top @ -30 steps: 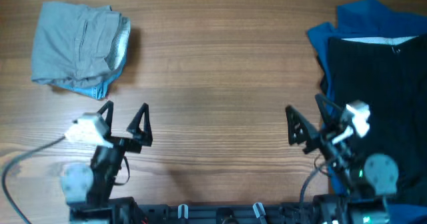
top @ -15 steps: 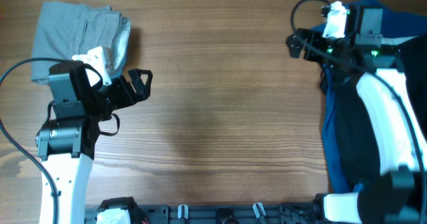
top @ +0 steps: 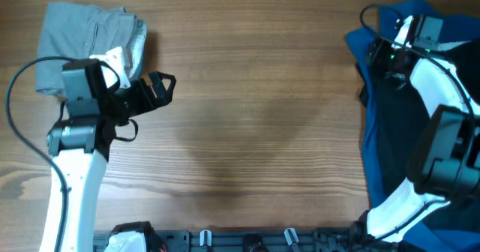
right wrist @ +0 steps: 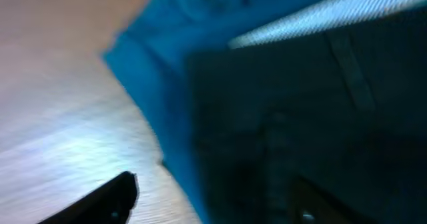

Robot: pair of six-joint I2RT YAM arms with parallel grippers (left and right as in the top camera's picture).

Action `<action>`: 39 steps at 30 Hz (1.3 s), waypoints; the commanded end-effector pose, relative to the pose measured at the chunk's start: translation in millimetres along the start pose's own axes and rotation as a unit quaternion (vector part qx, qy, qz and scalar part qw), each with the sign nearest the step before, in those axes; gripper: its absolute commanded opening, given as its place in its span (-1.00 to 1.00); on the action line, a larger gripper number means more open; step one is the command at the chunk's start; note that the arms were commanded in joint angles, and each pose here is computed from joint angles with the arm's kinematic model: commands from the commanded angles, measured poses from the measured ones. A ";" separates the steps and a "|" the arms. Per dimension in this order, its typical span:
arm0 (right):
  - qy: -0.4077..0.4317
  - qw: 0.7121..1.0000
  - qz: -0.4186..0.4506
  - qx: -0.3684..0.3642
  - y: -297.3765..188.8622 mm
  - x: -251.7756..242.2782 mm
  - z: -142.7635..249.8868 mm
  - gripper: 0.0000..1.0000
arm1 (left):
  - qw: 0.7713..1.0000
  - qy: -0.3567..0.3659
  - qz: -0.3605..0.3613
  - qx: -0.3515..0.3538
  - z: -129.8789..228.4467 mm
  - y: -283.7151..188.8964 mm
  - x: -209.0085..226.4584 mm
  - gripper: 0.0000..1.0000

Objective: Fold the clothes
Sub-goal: 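Reach the right gripper into the right pile and grasp the black shorts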

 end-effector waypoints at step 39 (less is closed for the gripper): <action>-0.057 0.995 0.085 -0.019 -30.8 15.5 0.3 -0.91 | 0.999 0.032 0.001 -0.039 -33.4 3.8 -2.6 1.00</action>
Point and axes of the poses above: each gripper's point midway between its finger pads, its own y axis out along the fingers, its own x axis along the line the jaws close on, z = x × y, the point moved 10 cm from there along -y, back along the fingers, and after that the axes turned 12 degrees about y, right-handed, at the moved point
